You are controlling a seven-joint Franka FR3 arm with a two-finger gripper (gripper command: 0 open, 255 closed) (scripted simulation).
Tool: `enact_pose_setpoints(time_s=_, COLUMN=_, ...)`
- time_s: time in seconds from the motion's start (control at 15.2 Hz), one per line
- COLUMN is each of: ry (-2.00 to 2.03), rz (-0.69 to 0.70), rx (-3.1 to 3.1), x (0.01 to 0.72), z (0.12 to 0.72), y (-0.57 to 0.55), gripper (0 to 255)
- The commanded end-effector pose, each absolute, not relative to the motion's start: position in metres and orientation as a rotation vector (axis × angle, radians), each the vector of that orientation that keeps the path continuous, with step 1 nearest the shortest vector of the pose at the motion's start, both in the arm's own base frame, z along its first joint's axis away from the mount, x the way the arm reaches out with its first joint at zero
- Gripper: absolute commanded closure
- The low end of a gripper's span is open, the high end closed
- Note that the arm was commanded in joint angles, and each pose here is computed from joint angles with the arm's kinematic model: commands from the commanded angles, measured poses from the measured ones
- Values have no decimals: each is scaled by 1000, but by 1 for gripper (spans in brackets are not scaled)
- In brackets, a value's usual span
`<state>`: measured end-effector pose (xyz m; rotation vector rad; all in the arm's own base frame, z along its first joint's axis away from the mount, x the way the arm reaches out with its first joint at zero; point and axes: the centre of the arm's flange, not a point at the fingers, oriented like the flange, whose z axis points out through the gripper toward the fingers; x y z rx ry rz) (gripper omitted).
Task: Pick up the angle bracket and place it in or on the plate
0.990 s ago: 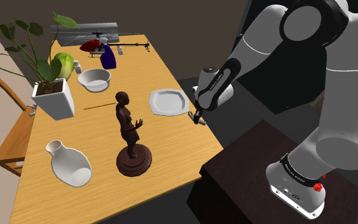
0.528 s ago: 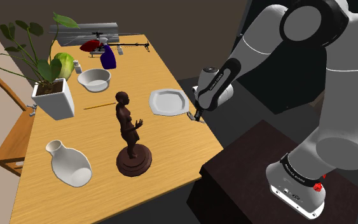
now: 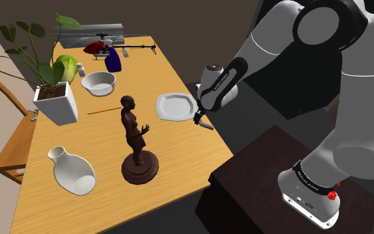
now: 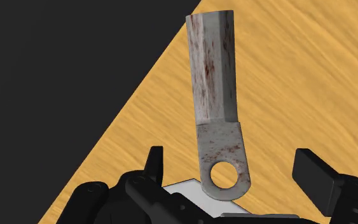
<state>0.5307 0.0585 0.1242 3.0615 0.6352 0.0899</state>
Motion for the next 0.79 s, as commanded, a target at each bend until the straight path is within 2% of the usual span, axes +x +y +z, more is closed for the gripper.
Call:
enact_pose_setpoints(time_s=0.0, ry=581, rz=129, rx=3064, x=542, z=134, y=67, gripper=0)
enact_pose_setpoints(time_s=0.73, ry=581, rz=129, rx=3064, x=546, z=94, y=67, gripper=0)
